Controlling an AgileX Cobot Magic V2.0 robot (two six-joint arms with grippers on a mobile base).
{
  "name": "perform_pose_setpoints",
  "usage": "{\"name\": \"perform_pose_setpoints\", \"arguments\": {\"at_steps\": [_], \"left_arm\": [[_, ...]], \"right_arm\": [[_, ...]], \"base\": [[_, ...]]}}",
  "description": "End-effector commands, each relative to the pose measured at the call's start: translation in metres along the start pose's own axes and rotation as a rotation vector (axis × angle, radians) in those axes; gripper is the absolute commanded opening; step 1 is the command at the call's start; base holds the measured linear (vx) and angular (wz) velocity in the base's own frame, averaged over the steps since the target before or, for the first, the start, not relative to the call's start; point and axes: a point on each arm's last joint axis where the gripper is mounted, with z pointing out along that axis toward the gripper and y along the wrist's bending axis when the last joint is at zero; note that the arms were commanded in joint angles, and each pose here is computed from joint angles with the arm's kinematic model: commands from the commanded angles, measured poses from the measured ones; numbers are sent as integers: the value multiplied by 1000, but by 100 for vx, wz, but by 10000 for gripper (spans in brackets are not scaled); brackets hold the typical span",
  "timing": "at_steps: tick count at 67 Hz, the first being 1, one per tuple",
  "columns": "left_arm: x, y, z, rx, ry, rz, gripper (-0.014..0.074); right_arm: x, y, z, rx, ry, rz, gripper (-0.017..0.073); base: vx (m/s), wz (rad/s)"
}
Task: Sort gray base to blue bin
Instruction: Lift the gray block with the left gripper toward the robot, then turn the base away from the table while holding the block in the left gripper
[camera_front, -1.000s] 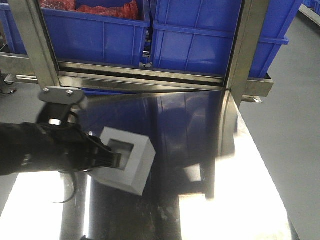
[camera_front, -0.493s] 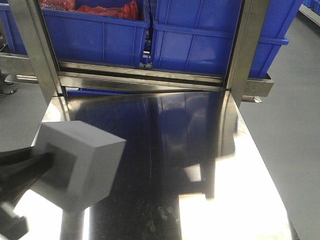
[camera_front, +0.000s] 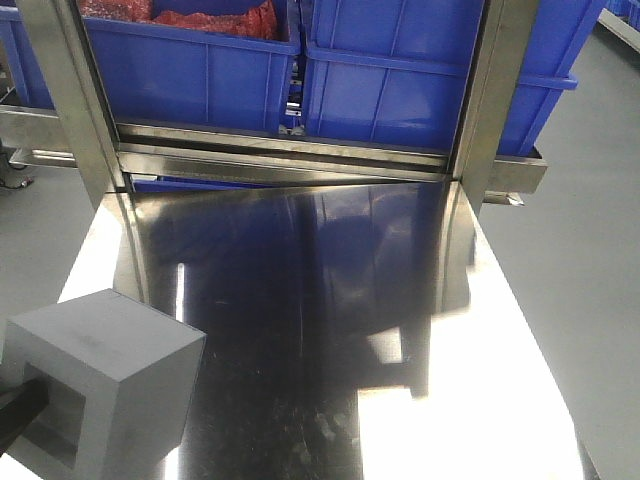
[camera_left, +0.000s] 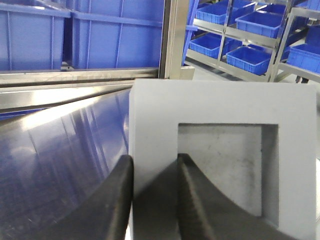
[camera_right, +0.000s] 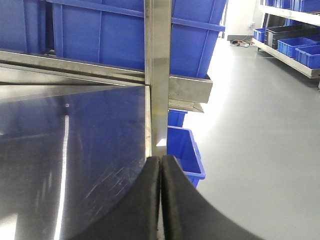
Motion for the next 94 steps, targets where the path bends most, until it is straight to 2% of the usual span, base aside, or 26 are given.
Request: {"name": "perform_pose_setpoints", "arguments": {"at_steps": [1, 74, 94], "left_arm": [[-20, -2, -3, 18, -140, -8, -7], [-20, -2, -3, 18, -140, -8, -7], [-20, -2, -3, 18, -138, -8, -7]], "right_arm": [[-6, 0, 0, 4, -81, -20, -5], [-6, 0, 0, 4, -81, -20, -5], [-6, 0, 0, 4, -81, -20, -5]], "base": [[0, 0], [0, 0], [-5, -28]]}}
